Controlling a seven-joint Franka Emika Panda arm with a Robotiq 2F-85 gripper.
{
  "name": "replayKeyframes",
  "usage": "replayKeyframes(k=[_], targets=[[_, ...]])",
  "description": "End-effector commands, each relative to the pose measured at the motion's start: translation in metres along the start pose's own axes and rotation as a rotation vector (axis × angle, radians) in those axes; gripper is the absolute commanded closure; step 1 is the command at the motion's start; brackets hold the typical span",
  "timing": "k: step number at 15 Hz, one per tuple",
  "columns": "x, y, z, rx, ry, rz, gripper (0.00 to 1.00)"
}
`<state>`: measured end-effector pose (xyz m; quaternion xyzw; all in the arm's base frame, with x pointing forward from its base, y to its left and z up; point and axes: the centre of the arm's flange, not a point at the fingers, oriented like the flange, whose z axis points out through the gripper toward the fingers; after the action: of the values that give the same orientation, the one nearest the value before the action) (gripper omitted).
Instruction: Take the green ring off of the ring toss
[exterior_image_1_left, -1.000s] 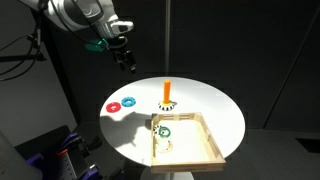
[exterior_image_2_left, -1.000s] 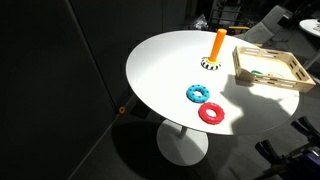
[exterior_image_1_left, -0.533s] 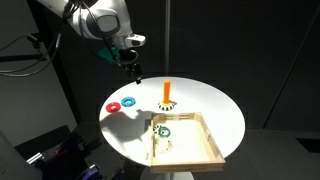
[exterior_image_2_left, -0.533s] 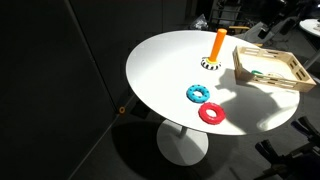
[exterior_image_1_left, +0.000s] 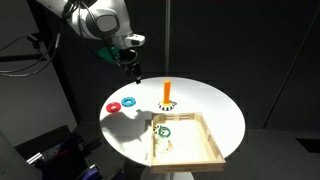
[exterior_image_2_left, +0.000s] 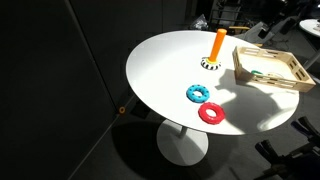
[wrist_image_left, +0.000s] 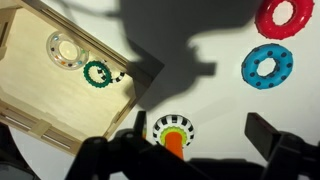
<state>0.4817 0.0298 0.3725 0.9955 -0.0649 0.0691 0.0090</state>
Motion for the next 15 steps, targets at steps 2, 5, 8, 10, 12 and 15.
replayKeyframes(k=[2, 5, 8, 10, 12, 15], targets=[[0.023, 0.006, 0.011, -0.021, 0.047, 0.089, 0.00], [0.041, 0.010, 0.030, -0.018, 0.067, 0.136, 0.00], [0.055, 0.015, 0.051, -0.012, 0.064, 0.158, 0.00], [0.064, 0.017, 0.067, -0.015, 0.062, 0.162, 0.00], [0.074, 0.018, 0.085, -0.020, 0.063, 0.158, 0.00], [0.088, 0.018, 0.109, -0.026, 0.056, 0.153, 0.00]])
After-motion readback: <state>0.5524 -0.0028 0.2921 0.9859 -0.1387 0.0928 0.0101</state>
